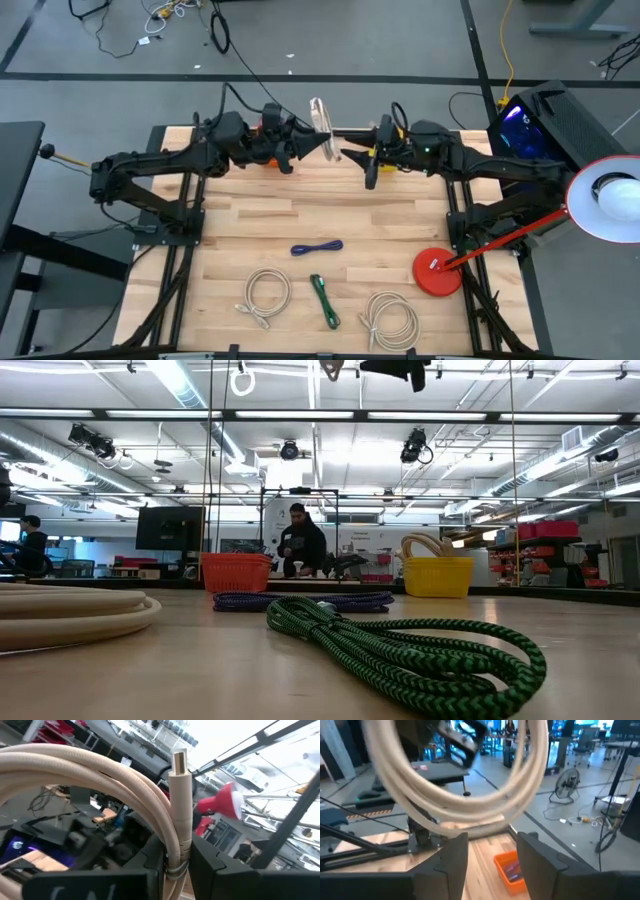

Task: Pick & Place USB Port
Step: Put the brown HDMI cable into the yellow bin

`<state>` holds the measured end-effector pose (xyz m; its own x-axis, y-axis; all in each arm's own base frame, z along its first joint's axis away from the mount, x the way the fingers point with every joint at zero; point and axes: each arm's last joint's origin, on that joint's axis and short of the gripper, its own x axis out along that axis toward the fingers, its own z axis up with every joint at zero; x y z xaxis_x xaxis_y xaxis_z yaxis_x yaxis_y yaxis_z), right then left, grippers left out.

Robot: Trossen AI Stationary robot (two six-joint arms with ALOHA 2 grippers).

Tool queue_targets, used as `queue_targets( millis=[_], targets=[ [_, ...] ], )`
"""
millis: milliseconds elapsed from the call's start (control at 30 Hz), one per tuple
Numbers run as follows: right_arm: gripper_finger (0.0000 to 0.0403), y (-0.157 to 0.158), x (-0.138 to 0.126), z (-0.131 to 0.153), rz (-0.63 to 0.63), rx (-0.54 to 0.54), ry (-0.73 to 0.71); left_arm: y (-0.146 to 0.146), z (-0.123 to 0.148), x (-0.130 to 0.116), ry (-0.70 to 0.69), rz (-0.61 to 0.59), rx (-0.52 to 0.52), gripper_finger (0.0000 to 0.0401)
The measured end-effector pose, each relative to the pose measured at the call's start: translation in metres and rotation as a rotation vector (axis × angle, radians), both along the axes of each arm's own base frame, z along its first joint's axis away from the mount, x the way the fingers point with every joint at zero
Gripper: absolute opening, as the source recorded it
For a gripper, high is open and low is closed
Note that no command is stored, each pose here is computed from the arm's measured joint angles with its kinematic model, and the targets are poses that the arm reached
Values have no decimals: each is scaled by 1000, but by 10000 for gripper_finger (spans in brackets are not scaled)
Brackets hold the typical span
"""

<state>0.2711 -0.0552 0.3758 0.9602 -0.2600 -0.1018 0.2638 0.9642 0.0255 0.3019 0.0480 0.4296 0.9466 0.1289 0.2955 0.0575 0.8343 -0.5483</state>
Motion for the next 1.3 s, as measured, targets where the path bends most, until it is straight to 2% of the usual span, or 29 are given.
queue_targets(
  millis=[100,200,433,600,1033,1300],
  targets=[
    [168,0,-5,6,2,-16,-26,1,-3,1,27,21,-9,59],
    [168,3,-8,9,71,-26,-38,4,-6,1,55,40,-11,59],
    [186,14,0,5,155,-34,-33,9,-6,1,48,73,-21,59],
    [198,16,2,10,103,-60,-80,9,-12,8,59,60,-45,59],
    [196,25,18,6,190,-53,-142,5,-8,10,4,56,-49,59],
    [196,23,23,5,150,-73,-161,-4,-8,12,-3,41,-48,58]
  ],
)
